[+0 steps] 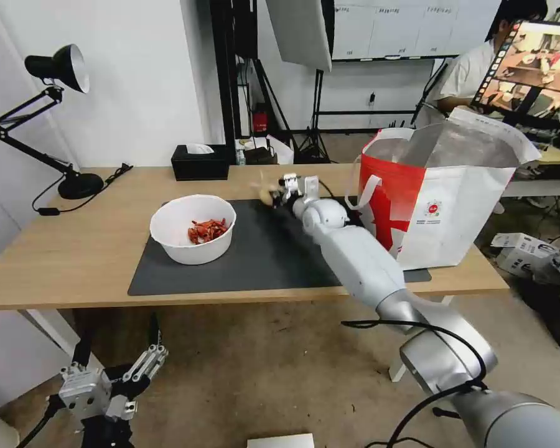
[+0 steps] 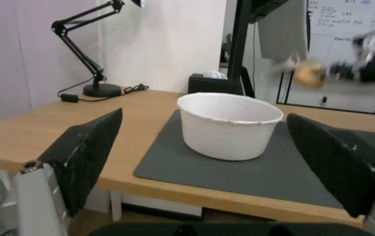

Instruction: Pick up the trash from the table and place it into the takeout bag.

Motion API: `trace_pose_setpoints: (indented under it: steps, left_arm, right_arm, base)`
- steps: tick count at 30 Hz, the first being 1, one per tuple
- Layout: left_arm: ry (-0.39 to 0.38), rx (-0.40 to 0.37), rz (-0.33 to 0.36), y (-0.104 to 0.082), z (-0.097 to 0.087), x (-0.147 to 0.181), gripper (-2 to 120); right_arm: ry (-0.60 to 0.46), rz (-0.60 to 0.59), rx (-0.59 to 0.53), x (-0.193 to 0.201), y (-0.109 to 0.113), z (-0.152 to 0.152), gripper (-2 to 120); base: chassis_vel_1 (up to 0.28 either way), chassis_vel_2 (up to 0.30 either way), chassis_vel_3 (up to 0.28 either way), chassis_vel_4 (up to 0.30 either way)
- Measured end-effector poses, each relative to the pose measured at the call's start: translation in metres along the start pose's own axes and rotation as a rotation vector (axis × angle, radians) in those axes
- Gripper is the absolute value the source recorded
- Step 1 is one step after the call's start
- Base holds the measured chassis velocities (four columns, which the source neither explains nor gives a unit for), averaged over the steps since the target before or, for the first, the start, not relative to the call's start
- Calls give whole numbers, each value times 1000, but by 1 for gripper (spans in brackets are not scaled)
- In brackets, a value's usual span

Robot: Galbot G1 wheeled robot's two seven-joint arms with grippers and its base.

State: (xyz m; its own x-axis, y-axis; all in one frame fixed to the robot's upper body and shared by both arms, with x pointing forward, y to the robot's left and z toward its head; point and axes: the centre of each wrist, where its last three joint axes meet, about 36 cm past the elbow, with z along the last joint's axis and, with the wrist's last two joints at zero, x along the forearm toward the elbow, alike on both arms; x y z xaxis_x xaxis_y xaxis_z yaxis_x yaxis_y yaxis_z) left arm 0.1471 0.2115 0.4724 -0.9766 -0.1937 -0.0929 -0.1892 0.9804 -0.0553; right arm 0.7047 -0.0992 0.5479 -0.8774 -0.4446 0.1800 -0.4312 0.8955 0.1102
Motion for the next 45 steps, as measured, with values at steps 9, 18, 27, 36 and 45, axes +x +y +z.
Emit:
trace_pose_setpoints:
  steps: [9,18,27,36,45]
  left_arm:
    - [27,14,39,-1,2,0,100]
    - [67,66,169,8,1,-6,100]
    - [83,89,230,12,5,-10,100]
    - [81,97,250,11,4,-11,100]
    - [78,104,258,7,2,-11,100]
  right_arm:
    - [-150,32,83,60,-18,-123,0]
    - [-158,33,95,181,-69,-210,0]
    - [-66,159,102,279,-110,-194,0]
    - [35,334,45,330,-149,-155,0]
    - [65,420,-18,339,-175,-133,21]
  base:
    - [0,0,0,0]
    - [0,0,0,0]
    - [0,0,0,0]
    - [0,0,0,0]
    - [0,0,0,0]
